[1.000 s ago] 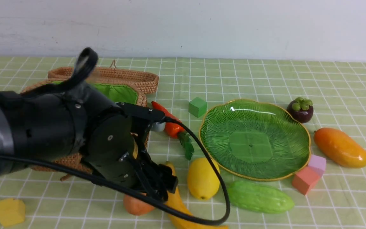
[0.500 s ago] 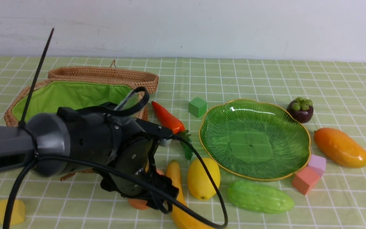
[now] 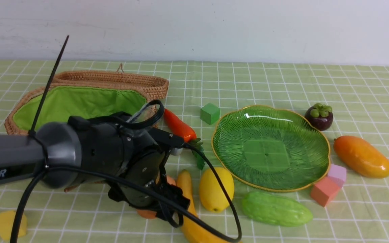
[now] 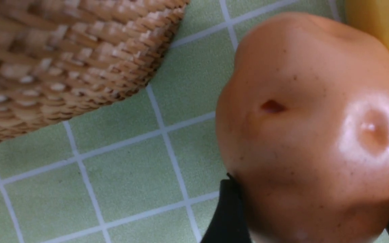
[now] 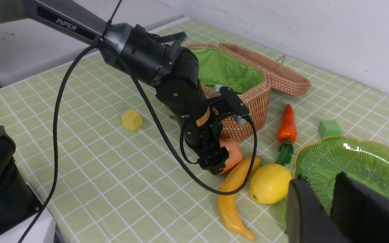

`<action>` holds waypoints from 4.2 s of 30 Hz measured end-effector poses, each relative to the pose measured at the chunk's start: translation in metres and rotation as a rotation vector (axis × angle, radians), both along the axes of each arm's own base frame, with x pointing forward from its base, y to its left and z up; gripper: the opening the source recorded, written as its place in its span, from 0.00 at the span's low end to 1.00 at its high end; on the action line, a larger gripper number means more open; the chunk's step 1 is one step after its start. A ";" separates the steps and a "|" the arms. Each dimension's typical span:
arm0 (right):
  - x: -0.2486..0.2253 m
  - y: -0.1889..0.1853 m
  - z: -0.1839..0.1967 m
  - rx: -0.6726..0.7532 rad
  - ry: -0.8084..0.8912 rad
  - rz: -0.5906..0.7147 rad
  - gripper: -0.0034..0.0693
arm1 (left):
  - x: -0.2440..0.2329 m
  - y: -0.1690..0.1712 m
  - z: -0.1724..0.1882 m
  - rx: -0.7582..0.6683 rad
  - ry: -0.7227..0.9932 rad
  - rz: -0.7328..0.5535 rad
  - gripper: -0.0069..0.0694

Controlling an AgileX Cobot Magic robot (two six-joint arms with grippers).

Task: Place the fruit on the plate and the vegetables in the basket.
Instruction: Grab a potato with your left arm and place it in the basket on the left

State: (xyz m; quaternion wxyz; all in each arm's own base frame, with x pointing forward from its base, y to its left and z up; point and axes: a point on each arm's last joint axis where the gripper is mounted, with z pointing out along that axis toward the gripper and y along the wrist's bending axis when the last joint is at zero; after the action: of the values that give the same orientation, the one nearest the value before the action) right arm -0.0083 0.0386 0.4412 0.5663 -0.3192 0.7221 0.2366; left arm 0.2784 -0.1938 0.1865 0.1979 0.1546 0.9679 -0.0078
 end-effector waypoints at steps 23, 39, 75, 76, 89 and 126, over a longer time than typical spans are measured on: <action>0.000 0.000 0.000 0.000 0.000 0.000 0.26 | -0.001 0.001 -0.001 0.015 0.013 0.005 0.77; 0.001 -0.001 -0.001 -0.014 -0.005 -0.014 0.26 | -0.007 0.007 0.015 0.030 0.006 -0.005 0.76; 0.002 -0.003 -0.001 -0.029 -0.011 -0.031 0.30 | -0.016 0.011 0.019 0.077 0.071 -0.075 0.76; 0.002 -0.003 -0.001 -0.029 -0.012 -0.031 0.30 | -0.017 0.012 0.024 0.066 0.066 -0.083 0.76; 0.002 -0.003 -0.001 -0.029 -0.012 -0.031 0.30 | -0.055 0.023 0.086 -0.087 0.064 -0.195 0.76; 0.035 0.008 0.013 0.080 -0.043 -0.067 0.31 | 0.050 0.100 0.130 0.162 -0.557 0.035 0.76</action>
State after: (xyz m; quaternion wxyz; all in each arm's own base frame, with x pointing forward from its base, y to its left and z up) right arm 0.0263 0.0467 0.4542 0.6018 -0.2769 0.7099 0.2391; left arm 0.3284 -0.0938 0.3169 0.4434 0.1495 0.8762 0.1156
